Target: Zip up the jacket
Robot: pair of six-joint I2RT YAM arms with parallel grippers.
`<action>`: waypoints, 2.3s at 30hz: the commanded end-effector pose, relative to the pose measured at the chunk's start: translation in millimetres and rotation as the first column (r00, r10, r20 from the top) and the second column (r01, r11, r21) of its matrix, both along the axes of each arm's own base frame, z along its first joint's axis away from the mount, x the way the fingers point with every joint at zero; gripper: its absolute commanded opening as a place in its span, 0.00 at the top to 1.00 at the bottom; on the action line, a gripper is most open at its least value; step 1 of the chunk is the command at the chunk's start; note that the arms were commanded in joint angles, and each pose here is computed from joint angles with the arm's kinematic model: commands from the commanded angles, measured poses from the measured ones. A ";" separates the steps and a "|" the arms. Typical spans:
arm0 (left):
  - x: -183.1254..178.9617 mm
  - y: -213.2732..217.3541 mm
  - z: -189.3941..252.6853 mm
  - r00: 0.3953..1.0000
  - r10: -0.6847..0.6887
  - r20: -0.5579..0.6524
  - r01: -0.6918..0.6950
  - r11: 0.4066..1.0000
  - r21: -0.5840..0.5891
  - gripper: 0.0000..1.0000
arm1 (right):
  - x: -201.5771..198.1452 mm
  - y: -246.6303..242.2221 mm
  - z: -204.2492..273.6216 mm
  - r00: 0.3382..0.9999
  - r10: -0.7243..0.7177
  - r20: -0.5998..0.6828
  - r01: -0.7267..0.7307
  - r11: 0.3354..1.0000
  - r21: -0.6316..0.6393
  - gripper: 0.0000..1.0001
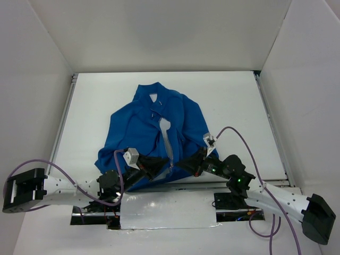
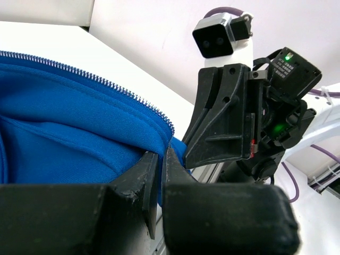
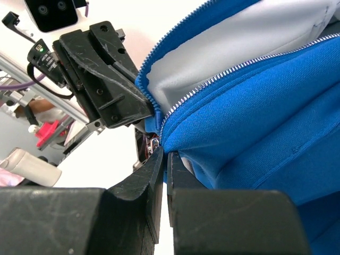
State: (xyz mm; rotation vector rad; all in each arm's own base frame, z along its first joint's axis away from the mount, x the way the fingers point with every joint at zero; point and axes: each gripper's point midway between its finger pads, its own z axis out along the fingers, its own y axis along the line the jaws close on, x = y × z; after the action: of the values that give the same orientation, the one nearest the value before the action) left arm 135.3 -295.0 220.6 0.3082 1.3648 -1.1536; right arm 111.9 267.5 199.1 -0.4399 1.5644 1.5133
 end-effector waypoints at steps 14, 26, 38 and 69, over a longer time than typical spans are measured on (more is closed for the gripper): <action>-7.6 1.8 33.6 0.999 -0.041 0.032 0.045 0.990 -0.136 1.00 | 1.2 -7.0 24.0 0.994 -0.044 0.103 0.035 0.995 0.091 1.00; -7.5 -3.3 33.2 0.998 -0.049 0.034 0.052 0.991 -0.121 1.00 | 4.4 -5.7 27.2 0.993 -0.054 0.104 0.045 0.995 0.087 1.00; -8.6 -5.9 31.7 0.998 -0.061 0.033 0.064 0.991 -0.119 1.00 | 7.2 -6.7 32.4 0.991 -0.072 0.116 0.060 0.993 0.101 1.00; -24.5 -5.7 -0.6 0.972 -0.234 0.002 0.234 0.972 0.018 1.00 | -5.1 11.5 38.0 0.976 0.101 0.195 -0.087 0.993 -0.078 1.00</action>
State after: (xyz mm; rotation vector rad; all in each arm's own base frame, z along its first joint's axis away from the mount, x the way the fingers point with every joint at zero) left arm 125.9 -294.7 216.5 0.3879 1.3762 -1.2607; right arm 120.8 273.2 212.6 -0.5684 1.5368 1.3946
